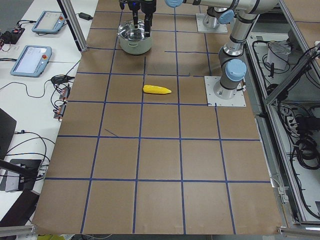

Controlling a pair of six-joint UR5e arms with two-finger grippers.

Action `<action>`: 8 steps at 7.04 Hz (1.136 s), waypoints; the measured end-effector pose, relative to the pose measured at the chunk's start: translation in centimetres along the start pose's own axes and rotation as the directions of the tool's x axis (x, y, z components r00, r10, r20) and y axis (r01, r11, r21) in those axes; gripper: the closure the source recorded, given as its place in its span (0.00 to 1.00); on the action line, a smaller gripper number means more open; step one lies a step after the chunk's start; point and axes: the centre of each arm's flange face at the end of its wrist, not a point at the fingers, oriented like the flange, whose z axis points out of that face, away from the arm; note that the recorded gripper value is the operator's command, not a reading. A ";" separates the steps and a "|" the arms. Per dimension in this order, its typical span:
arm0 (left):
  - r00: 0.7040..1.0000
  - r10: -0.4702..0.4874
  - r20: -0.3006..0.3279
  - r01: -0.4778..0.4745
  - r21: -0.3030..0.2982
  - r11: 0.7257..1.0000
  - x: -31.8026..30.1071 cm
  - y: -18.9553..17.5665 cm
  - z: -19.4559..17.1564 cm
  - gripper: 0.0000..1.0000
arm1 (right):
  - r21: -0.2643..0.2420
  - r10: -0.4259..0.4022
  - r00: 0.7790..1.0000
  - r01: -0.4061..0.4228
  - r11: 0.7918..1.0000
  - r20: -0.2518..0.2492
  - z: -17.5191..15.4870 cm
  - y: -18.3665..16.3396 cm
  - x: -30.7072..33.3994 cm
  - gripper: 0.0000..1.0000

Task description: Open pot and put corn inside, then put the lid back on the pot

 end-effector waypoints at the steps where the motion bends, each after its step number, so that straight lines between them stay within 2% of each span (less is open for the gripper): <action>1: 1.000 0.000 0.000 0.000 0.000 1.000 0.0 0.0 0.0 0.00 | 0.001 -0.001 1.000 0.001 1.000 -0.001 0.0 0.0 0.0 0.12; 3: 1.000 0.000 0.000 0.000 0.000 1.000 0.0 0.0 0.0 0.00 | 0.014 -0.008 1.000 0.008 1.000 -0.002 -0.1 -0.2 0.0 0.12; 5: 1.000 0.000 -0.001 0.000 -0.001 1.000 0.0 0.0 0.0 0.00 | 0.048 -0.012 1.000 0.012 0.999 -0.006 -0.3 -0.5 0.0 0.12; 8: 1.000 0.000 -0.001 0.000 -0.001 1.000 0.0 0.0 0.1 0.00 | 0.074 -0.010 0.999 0.013 0.997 -0.041 -0.2 -0.9 0.3 0.13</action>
